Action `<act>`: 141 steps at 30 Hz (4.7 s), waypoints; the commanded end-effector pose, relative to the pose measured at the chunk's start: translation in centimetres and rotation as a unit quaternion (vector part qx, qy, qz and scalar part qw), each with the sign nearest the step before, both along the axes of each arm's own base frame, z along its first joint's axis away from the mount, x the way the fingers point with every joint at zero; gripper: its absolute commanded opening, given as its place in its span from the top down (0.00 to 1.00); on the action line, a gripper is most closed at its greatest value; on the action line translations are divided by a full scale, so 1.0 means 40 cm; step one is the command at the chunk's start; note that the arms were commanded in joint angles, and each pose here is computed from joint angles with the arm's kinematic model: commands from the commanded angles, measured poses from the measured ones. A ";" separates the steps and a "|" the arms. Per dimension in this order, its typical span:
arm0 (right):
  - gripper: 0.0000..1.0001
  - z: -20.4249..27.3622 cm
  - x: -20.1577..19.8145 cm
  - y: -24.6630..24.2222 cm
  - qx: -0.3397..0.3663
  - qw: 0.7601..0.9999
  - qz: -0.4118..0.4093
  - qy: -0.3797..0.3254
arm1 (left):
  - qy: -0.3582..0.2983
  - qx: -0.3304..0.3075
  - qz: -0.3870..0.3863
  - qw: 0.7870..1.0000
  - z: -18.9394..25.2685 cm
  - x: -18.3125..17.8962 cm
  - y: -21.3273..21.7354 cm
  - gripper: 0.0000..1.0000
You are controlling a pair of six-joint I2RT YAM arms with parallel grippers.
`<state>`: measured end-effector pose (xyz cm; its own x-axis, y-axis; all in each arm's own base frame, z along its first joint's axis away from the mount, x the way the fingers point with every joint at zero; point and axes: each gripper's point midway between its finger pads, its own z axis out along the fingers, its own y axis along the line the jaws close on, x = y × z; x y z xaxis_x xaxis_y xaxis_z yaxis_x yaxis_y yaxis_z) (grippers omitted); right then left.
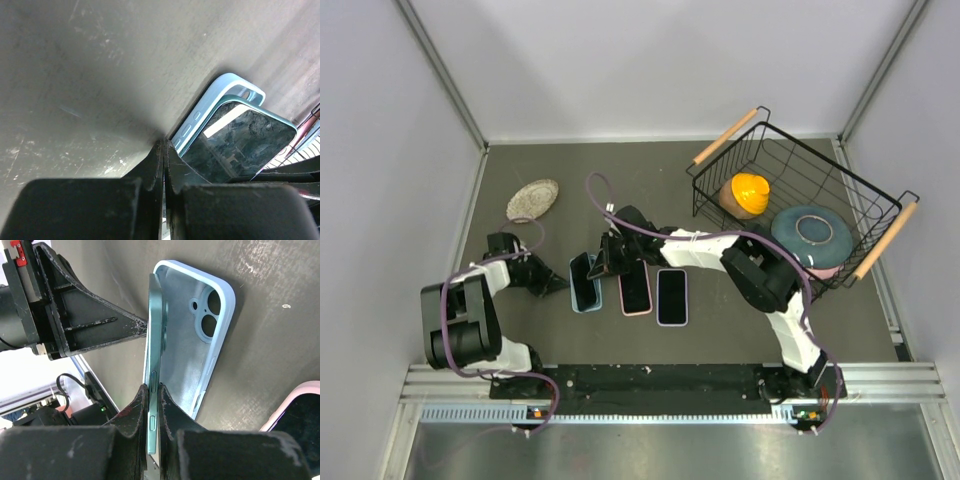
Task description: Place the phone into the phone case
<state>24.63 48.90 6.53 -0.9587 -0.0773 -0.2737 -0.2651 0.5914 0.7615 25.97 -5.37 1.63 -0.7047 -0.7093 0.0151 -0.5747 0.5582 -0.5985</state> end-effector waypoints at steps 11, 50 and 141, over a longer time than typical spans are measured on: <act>1.00 -0.008 0.050 0.013 0.033 0.999 -0.036 0.000 | 0.036 0.021 0.010 0.999 -0.055 -0.102 -0.009 1.00; 1.00 -0.088 0.007 -0.047 0.001 0.998 -0.055 0.027 | -0.054 0.039 0.010 0.998 0.087 0.021 -0.001 1.00; 0.36 0.053 0.007 0.076 0.080 0.992 0.099 -0.004 | 0.090 0.055 -0.052 0.993 -0.057 -0.045 -0.028 0.82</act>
